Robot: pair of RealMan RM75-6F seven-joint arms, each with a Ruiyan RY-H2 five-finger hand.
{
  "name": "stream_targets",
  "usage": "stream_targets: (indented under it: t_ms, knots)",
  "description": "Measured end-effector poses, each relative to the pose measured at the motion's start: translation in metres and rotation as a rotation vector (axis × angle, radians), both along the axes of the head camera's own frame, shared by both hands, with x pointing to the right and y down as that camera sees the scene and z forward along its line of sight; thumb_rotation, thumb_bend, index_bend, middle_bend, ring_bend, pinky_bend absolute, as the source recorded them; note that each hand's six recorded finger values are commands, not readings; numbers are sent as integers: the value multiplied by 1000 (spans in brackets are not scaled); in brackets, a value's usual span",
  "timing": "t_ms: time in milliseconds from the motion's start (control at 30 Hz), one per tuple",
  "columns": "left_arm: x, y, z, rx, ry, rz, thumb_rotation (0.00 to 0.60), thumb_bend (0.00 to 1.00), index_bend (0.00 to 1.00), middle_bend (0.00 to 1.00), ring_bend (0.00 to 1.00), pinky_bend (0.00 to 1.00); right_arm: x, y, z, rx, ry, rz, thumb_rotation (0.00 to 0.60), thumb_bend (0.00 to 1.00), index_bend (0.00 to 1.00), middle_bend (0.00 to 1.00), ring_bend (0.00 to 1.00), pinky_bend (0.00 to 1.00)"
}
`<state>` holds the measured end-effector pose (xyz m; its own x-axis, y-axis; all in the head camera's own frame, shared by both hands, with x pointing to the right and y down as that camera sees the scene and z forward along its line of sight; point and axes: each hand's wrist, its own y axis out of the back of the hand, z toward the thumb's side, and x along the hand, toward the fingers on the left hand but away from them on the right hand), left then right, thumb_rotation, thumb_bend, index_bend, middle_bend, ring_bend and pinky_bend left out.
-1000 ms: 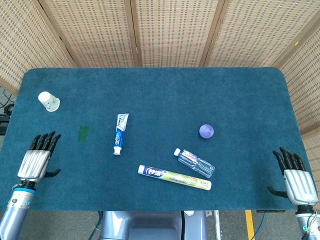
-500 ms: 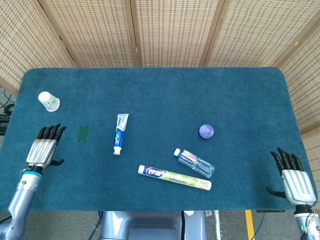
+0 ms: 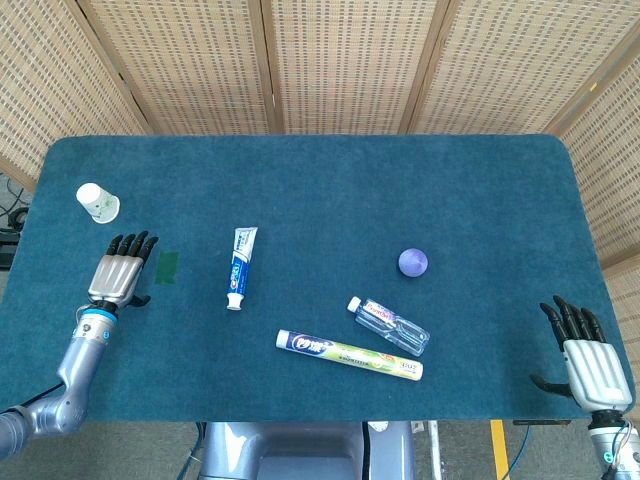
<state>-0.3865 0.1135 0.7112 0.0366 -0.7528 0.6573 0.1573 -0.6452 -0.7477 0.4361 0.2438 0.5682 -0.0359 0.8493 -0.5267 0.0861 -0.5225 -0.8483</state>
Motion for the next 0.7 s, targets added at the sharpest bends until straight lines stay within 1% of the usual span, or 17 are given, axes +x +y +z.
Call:
stream_targets:
  t_ms: [433,700]
  knots:
    - [13,-13,16,-9,-38,37,600,215,0,0,0,0,3,-1,-3,8,-14,9,600,145,0,0,0,0]
    - [22,-15,26,-21,-52,53,600,218,0,0,0,0,5,-2,-4,11,-20,17,600,145,0,0,0,0]
